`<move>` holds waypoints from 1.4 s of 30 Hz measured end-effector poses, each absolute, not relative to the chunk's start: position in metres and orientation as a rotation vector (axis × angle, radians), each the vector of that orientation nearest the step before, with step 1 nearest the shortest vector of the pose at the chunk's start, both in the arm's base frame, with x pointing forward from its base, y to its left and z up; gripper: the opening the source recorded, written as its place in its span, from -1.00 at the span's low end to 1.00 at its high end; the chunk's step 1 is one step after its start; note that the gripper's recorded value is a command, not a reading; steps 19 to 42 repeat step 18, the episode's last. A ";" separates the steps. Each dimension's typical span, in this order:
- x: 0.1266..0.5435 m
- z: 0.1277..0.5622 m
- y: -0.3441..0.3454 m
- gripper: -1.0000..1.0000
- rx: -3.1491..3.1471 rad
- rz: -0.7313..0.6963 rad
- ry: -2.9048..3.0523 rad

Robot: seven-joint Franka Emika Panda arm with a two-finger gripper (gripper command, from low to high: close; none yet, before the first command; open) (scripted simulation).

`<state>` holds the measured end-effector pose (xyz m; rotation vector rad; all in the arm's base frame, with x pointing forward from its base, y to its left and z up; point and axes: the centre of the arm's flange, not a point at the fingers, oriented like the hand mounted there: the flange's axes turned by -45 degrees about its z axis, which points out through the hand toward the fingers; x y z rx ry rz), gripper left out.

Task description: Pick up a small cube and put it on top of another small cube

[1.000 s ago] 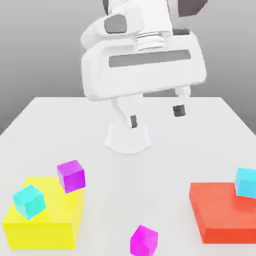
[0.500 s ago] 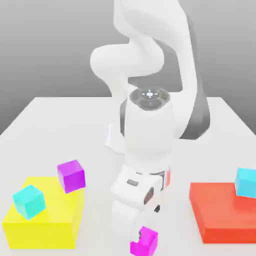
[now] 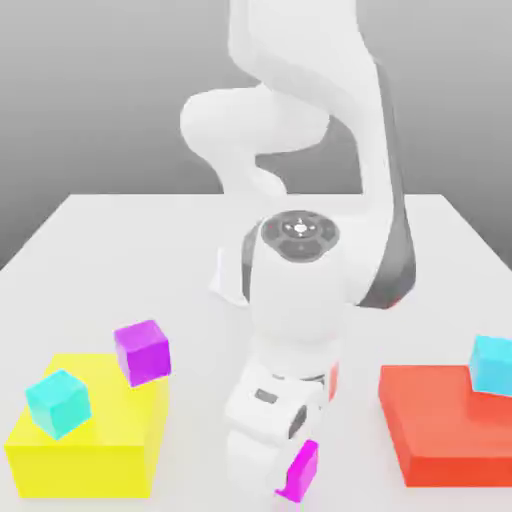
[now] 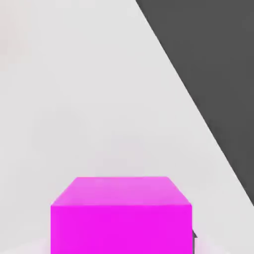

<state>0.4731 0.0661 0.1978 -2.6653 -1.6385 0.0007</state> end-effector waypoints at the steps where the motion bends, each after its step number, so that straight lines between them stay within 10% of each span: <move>1: 0.469 0.207 0.091 -1.00 -2.615 0.001 -1.701; 10: 0.333 0.295 0.328 -1.00 -2.026 0.006 -2.384; 14: 0.324 0.258 0.336 -1.00 -2.000 0.003 -2.418; 15: 0.329 0.247 0.330 1.00 -2.019 0.003 -2.404; 42: 0.329 0.247 0.330 1.00 -2.020 0.003 -2.403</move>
